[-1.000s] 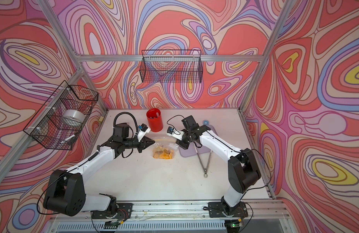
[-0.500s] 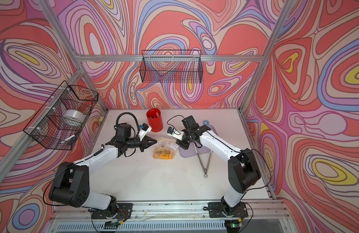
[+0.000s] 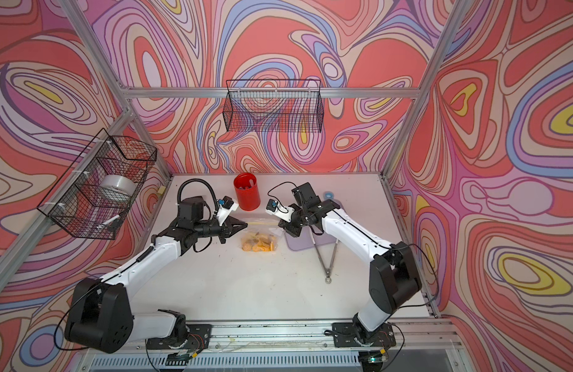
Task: Put the cookies into a resealable bag to prevent moisture
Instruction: Adjust the ziploc bag at the center of the board.
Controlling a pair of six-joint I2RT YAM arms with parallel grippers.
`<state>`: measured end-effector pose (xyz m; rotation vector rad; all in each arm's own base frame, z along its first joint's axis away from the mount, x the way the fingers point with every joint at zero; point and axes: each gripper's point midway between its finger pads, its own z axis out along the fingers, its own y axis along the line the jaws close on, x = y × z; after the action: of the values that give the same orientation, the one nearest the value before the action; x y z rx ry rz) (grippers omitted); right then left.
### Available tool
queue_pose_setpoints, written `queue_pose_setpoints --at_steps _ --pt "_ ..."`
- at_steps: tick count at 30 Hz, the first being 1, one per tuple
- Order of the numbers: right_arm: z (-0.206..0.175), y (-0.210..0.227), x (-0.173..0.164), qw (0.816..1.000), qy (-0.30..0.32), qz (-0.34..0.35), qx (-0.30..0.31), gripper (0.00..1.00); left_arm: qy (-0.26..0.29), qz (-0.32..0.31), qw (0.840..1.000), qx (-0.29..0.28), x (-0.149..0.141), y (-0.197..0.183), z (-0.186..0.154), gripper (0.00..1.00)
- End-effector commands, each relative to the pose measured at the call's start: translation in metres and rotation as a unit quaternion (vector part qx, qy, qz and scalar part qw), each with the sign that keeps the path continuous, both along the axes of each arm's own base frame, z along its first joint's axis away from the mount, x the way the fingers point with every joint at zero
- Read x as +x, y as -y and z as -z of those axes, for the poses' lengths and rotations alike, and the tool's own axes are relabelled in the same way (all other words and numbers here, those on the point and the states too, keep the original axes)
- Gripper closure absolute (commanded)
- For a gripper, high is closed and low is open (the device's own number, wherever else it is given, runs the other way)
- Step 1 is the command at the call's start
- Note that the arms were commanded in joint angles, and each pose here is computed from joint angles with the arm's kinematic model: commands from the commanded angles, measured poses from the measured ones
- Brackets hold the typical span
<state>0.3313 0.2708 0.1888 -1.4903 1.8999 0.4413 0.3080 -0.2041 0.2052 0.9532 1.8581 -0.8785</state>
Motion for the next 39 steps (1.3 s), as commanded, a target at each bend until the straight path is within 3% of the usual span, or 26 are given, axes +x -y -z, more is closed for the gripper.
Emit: queue_pose_setpoints --at_steps 1,7,11,16,21,24,30,37,38,39 --pt "-0.026 -0.004 -0.033 0.999 0.0 -0.027 0.027 1.0 0.021 0.019 0.998 0.053 -0.033 -0.003 -0.008 1.0" --pt "-0.035 -0.009 -0.108 0.997 -0.038 -0.06 0.029 1.0 0.017 0.048 0.993 0.103 -0.099 -0.005 -0.014 1.0" --pt "-0.037 -0.012 -0.161 0.989 -0.108 -0.092 0.046 1.0 0.019 0.031 0.994 0.101 -0.131 -0.019 -0.025 1.0" --pt "-0.011 -0.013 -0.173 0.985 -0.14 -0.09 0.047 1.0 0.01 -0.009 0.995 0.1 -0.142 -0.032 -0.009 1.0" --pt "0.039 -0.023 -0.148 0.98 -0.179 -0.084 -0.001 1.0 -0.025 -0.062 0.985 0.156 -0.107 -0.04 0.048 1.0" --pt "0.058 -0.029 -0.112 0.984 -0.167 -0.06 0.005 1.0 -0.028 -0.096 0.977 0.189 -0.078 -0.043 0.075 1.0" --pt "0.067 -0.03 -0.035 0.993 -0.112 -0.014 0.031 1.0 -0.044 -0.144 0.965 0.213 -0.013 -0.051 0.099 1.0" --pt "0.114 -0.041 0.021 0.991 -0.135 -0.005 -0.002 1.0 -0.096 -0.191 0.949 0.231 0.049 -0.052 0.138 1.0" --pt "0.117 -0.043 0.032 0.991 -0.134 0.004 0.004 1.0 -0.105 -0.196 0.945 0.242 0.055 -0.054 0.144 0.98" --pt "0.117 -0.044 0.04 0.992 -0.128 0.013 0.009 0.95 -0.111 -0.203 0.94 0.251 0.061 -0.056 0.148 0.89"
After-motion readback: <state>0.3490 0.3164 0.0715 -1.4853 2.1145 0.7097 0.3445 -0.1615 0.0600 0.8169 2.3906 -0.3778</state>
